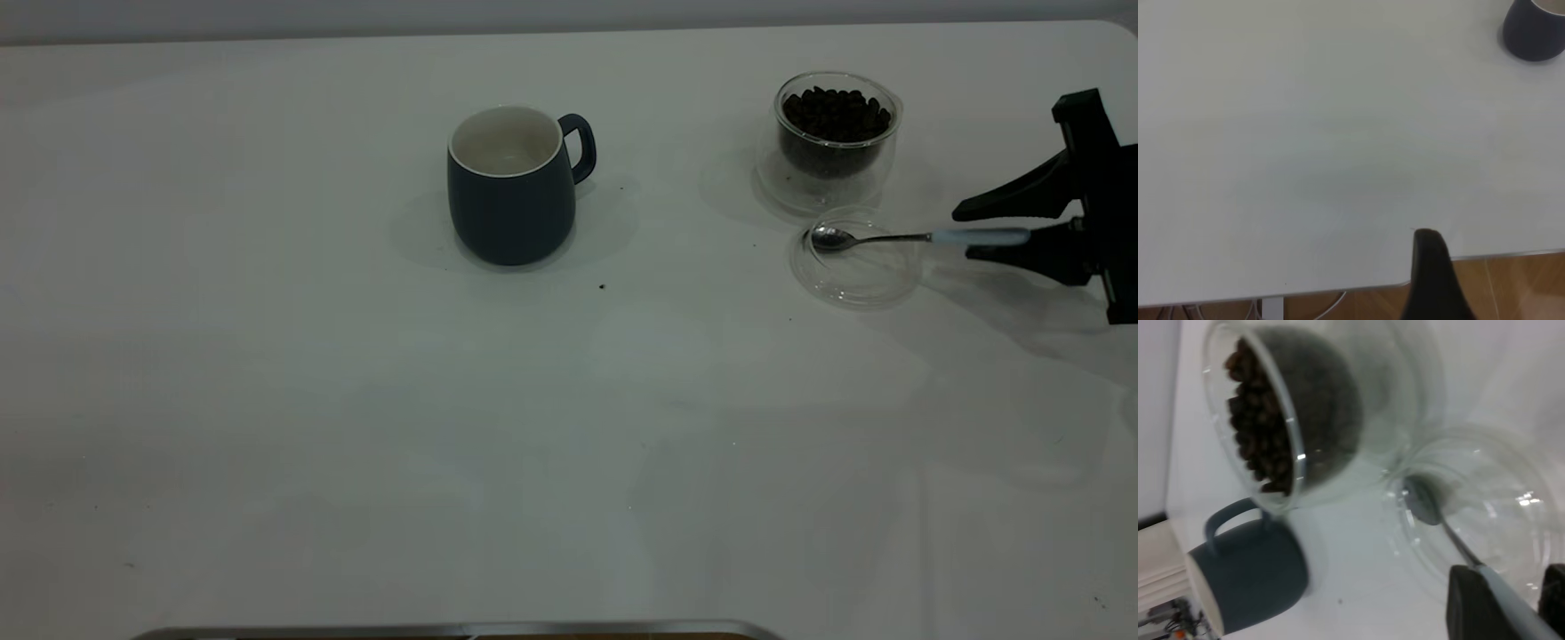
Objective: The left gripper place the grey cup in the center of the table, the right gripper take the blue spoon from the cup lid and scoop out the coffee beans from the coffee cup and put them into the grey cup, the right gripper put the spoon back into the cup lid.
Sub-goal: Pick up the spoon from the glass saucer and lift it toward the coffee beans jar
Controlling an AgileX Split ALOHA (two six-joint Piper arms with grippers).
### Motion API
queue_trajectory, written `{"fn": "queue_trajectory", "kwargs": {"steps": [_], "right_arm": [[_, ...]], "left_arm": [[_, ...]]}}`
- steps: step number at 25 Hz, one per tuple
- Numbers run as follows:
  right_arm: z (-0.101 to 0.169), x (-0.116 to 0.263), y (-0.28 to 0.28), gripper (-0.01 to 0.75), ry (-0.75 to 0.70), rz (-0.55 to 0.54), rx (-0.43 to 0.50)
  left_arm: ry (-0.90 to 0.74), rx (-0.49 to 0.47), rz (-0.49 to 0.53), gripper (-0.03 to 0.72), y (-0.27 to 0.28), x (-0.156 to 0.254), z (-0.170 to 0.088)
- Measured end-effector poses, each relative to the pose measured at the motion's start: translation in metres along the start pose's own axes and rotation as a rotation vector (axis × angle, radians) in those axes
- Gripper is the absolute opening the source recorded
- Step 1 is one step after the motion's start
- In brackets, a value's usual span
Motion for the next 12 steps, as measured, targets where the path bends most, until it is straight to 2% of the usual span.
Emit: {"fn": "queue_trajectory", "kwargs": {"steps": [5, 12], "right_arm": [[0.0017, 0.0017, 0.0, 0.197, 0.001, 0.013, -0.013], [-0.0012, 0.002, 0.0039, 0.19, 0.018, 0.036, -0.008]], "left_arm": [[0.0, 0.0, 0.0, 0.548, 0.0, 0.0, 0.0], [0.0, 0.0, 0.0, 0.548, 0.0, 0.0, 0.0]]}}
Point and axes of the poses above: a point on each arm's last joint axis where the gripper is mounted, y pointing back along that axis away from the gripper, z along the wrist's bending axis when the last joint is at zero, x = y × z, the point moved 4 cm from there along -y, pointing out along that axis toward the gripper, and after that the axes turned 15 degrees about -y, right-handed, at the moved point
